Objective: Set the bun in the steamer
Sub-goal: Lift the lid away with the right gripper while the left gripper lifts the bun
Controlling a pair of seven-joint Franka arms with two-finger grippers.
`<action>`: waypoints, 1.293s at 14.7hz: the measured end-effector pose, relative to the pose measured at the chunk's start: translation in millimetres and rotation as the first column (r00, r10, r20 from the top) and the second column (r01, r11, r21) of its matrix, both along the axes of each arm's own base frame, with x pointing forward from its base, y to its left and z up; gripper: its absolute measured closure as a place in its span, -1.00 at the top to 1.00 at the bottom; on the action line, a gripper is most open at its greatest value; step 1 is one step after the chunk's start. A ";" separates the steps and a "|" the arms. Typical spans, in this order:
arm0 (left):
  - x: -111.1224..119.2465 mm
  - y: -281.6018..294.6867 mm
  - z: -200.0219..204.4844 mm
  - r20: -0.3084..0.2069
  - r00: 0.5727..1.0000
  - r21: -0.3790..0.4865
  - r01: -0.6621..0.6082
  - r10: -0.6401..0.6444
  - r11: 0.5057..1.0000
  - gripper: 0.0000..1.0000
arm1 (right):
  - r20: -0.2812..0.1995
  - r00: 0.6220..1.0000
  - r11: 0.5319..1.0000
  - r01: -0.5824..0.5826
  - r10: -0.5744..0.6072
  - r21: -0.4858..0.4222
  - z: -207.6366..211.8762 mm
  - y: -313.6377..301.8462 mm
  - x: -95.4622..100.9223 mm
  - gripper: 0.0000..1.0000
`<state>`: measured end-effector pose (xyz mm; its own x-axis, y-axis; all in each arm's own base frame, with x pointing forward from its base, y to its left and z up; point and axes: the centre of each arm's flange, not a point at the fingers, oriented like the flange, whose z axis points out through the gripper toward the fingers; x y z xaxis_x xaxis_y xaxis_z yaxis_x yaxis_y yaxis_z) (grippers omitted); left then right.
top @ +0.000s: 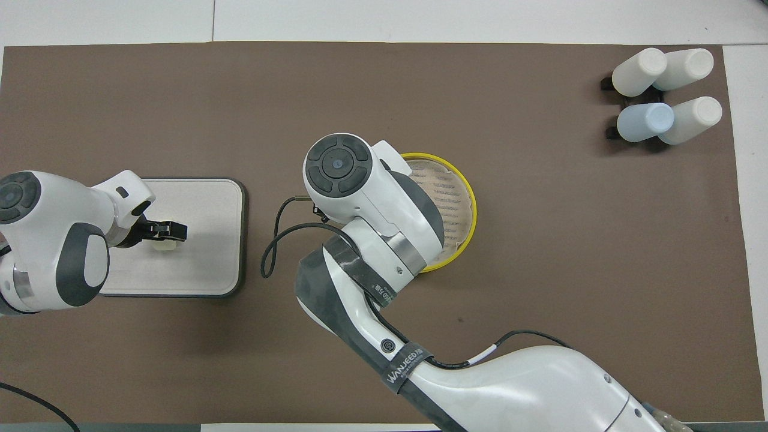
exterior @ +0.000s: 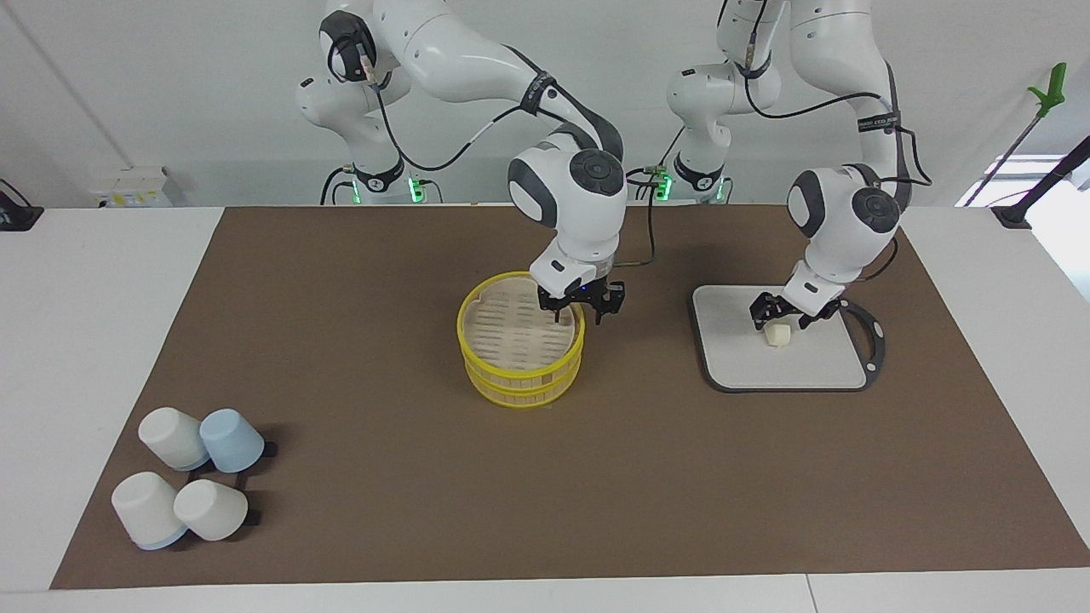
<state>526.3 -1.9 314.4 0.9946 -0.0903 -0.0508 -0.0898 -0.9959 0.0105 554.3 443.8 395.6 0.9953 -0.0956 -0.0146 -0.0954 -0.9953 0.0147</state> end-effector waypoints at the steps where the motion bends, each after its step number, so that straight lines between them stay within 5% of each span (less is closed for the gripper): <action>1: 0.5 -2.8 -1.1 0.002 1.000 0.000 0.005 -0.005 1.000 0.84 | 0.012 1.000 1.000 -0.007 0.007 -0.015 0.4 -0.9 0.8 -0.15; 4: 0.8 -7.6 -3.4 0.002 1.000 -0.001 0.014 -0.014 1.000 0.56 | 0.026 1.000 1.000 -0.017 0.017 -0.006 5.6 4.9 -0.7 -0.66; 5: 0.8 -9.1 -3.6 0.002 1.000 -0.001 0.017 -0.017 1.000 0.56 | 0.028 0.999 1.000 -0.017 0.017 -0.004 7.1 5.6 -0.6 -0.73; 8: 0.8 -10.3 -3.6 0.002 1.000 -0.001 0.020 -0.020 1.000 -0.06 | 0.019 0.999 0.999 -0.028 0.029 -0.038 27.0 -10.0 9.7 -0.79; 10: 2.6 -10.0 -1.1 0.005 1.000 -0.001 0.019 -0.019 1.000 -0.24 | 0.027 0.996 0.996 -0.082 0.083 -0.037 63.1 -49.7 33.9 -0.79; 14: 29.2 -13.0 42.7 -0.009 1.000 -0.004 -0.013 0.013 1.000 -0.29 | 0.075 0.981 0.984 -0.175 0.177 -0.032 131.1 -194.0 89.4 -0.79; 19: 57.9 -106.7 95.5 -0.042 0.984 -0.024 -0.173 0.172 0.985 -0.27 | 0.052 0.991 0.991 -0.124 0.126 -0.044 144.2 -329.7 117.0 -0.79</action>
<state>584.1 -108.6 409.9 0.9926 0.0807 -0.0903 0.0845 -0.9957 0.0386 671.4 114.0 539.8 0.9987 0.0298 0.0411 0.0276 -0.9982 0.0535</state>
